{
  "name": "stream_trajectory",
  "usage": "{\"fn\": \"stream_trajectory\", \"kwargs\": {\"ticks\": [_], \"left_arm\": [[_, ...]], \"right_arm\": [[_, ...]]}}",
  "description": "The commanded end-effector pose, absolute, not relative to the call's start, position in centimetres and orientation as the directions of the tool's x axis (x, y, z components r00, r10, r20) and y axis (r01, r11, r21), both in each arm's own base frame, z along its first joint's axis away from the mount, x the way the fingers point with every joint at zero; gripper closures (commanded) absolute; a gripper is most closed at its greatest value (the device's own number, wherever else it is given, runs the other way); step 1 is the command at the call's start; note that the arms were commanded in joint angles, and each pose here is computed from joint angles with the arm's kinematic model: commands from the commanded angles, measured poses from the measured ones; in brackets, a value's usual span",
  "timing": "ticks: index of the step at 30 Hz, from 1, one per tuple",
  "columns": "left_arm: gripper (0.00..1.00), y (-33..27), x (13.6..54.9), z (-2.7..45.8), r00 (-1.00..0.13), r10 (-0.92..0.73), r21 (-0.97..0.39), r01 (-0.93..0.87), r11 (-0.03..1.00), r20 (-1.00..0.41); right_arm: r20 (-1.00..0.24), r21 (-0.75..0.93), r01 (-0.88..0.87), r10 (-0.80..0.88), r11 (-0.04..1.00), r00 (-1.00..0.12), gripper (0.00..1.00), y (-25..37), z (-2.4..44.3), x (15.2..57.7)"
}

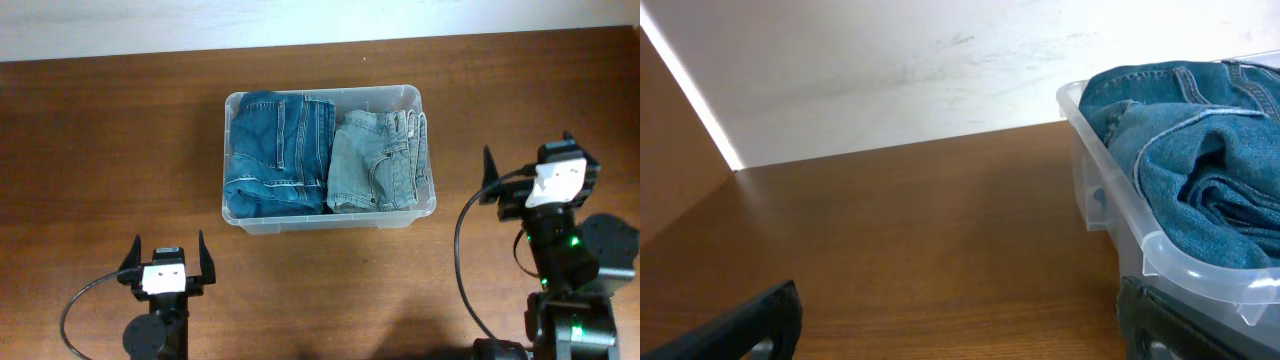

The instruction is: Pack container

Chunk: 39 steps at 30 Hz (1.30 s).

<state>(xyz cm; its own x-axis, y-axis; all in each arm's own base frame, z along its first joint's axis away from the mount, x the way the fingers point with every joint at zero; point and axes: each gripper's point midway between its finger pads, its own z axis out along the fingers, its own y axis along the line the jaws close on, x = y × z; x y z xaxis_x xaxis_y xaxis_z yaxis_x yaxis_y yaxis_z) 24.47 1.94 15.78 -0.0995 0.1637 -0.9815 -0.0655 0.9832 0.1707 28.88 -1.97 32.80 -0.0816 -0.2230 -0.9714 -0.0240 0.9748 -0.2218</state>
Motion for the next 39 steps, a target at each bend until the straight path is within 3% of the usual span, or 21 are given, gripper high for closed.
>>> {"fn": "stream_trajectory", "kwargs": {"ticks": [1,19,33,39], "left_arm": [[0.0,1.9,24.5,15.7,-0.097,0.166,0.173,-0.067,0.983,-0.981],[0.0,1.9,24.5,15.7,-0.097,0.166,0.173,-0.067,0.983,-0.981],[0.0,1.9,24.5,15.7,-0.097,0.166,0.173,-0.067,0.983,-0.981],[0.0,1.9,24.5,15.7,-0.097,0.166,0.173,-0.067,0.983,-0.981]], "right_arm": [[-0.973,-0.22,-0.082,-0.225,0.972,-0.056,0.02,-0.7,31.8,28.2],[-0.974,-0.222,-0.114,-0.226,0.968,-0.028,0.02,0.3,28.8,26.2],[-0.961,-0.253,-0.066,-0.243,0.965,0.136,0.01,0.3,29.6,25.5],[-0.986,-0.114,-0.019,-0.111,0.993,0.121,0.02,-0.8,29.2,25.4]]}}
